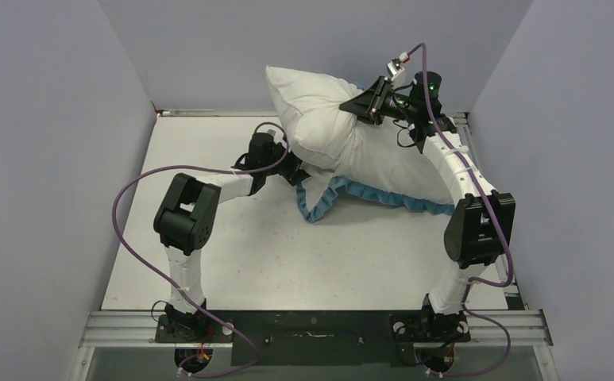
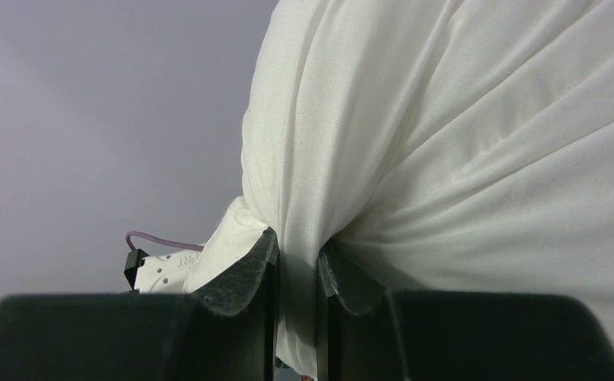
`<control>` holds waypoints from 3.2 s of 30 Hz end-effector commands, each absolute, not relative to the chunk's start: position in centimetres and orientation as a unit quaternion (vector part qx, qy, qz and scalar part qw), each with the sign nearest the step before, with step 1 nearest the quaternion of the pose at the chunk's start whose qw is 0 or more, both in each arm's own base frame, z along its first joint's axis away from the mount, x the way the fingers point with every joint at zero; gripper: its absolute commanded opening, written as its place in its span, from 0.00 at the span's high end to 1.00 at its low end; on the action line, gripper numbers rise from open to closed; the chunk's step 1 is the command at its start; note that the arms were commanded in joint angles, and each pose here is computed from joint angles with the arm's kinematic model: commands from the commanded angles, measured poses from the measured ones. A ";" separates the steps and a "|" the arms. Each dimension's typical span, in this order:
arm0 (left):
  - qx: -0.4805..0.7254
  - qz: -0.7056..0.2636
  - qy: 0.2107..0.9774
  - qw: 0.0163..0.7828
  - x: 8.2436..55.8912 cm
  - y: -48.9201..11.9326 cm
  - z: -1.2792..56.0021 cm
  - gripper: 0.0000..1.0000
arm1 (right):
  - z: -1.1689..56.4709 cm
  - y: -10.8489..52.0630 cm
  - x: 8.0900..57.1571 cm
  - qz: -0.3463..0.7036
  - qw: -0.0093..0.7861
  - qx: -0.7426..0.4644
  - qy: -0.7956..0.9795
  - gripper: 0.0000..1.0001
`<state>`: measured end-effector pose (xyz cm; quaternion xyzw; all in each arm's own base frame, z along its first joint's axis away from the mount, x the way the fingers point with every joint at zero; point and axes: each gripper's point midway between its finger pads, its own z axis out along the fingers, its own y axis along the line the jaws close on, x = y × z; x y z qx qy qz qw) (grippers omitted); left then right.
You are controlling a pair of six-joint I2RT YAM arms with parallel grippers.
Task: Put the pillow into the pillowcase
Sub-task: Stuff the pillow into the pillowcase.
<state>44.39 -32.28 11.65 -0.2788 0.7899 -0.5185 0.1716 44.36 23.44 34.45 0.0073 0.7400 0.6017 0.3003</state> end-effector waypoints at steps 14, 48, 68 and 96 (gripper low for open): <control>-0.310 -0.459 0.814 0.176 46.7 -32.8 9.5 0.30 | 41.1 22.3 41.7 0.621 0.370 -0.054 0.689 0.95; -0.037 -0.784 0.419 0.456 37.4 -29.9 36.6 1.00 | 27.6 14.6 42.7 0.322 0.324 0.021 0.889 0.95; 0.024 -0.711 0.470 0.523 37.1 -29.6 39.6 1.00 | 37.3 15.6 42.7 0.140 0.457 -0.042 0.878 0.05; -0.014 -0.687 0.532 0.494 39.9 -30.9 37.1 1.00 | 38.3 29.3 29.2 0.435 0.328 -0.309 0.780 0.36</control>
